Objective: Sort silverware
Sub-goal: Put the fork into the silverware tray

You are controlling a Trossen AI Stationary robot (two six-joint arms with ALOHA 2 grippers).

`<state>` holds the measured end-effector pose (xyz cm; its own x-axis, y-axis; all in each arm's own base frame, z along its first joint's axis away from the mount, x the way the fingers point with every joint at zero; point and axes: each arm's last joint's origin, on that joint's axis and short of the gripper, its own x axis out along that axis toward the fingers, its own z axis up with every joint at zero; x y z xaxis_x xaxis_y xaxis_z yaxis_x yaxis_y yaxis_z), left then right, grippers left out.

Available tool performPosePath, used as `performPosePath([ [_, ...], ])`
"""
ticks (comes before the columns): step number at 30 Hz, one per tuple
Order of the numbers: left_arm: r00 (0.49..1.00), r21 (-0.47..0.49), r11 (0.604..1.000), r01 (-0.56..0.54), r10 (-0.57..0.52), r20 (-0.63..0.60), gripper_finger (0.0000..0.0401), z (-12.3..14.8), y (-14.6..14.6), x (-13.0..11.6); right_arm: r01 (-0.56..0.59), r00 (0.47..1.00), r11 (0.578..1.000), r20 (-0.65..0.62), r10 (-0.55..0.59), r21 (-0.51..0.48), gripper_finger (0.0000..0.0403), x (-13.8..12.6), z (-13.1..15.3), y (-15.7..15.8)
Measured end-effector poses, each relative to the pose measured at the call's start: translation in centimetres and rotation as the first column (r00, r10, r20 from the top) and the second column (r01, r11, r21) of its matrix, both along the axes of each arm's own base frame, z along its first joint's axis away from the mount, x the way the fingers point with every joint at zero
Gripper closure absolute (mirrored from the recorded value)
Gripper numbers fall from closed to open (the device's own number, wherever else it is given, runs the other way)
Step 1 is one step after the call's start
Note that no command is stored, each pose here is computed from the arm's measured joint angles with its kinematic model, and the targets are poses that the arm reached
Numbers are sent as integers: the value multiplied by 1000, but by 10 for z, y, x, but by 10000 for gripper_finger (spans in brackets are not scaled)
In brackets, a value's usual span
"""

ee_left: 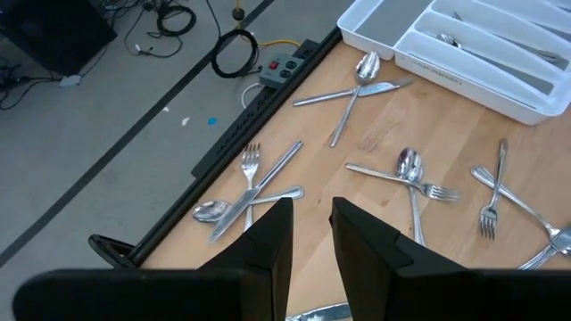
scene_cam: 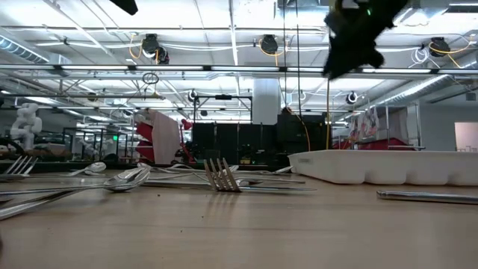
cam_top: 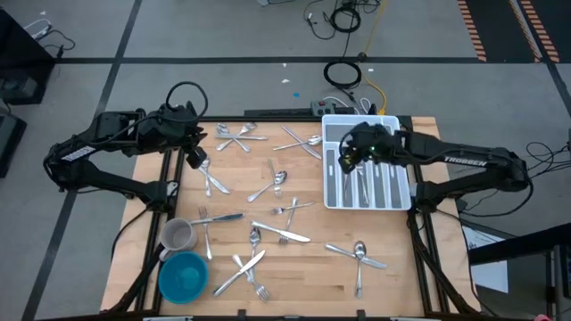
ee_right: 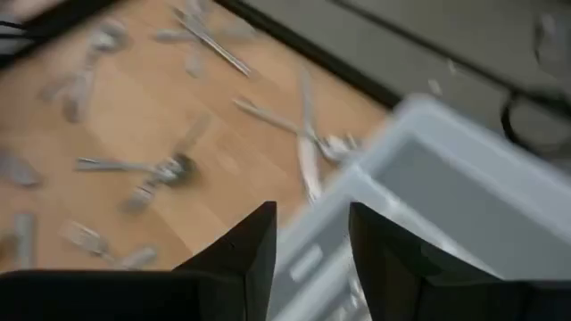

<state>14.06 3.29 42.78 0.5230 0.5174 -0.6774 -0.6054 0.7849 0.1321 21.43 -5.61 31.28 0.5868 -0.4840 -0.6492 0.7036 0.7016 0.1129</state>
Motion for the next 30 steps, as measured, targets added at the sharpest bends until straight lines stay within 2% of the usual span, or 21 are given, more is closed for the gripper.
performPosePath([
  [5,1000,0,1000,0,0,0,312,0,0,0,-161,987,982,-22,160,-95,268,36,29,7],
  [9,1000,0,1000,0,0,1,312,0,0,0,-342,938,936,-90,335,-80,268,82,26,9],
  [12,1000,0,1000,1,-1,1,312,0,0,0,-494,862,869,-142,486,-30,268,115,11,12],
  [16,1000,2,1000,2,-2,-1,312,0,0,0,-666,729,746,-213,650,-6,268,146,-12,17],
  [18,1000,2,1000,2,-2,-1,312,0,0,0,-702,692,712,-242,680,-5,268,158,-26,19],
  [30,1000,2,1000,3,-3,-2,312,0,0,0,-773,554,613,-299,777,162,268,188,-96,25],
])
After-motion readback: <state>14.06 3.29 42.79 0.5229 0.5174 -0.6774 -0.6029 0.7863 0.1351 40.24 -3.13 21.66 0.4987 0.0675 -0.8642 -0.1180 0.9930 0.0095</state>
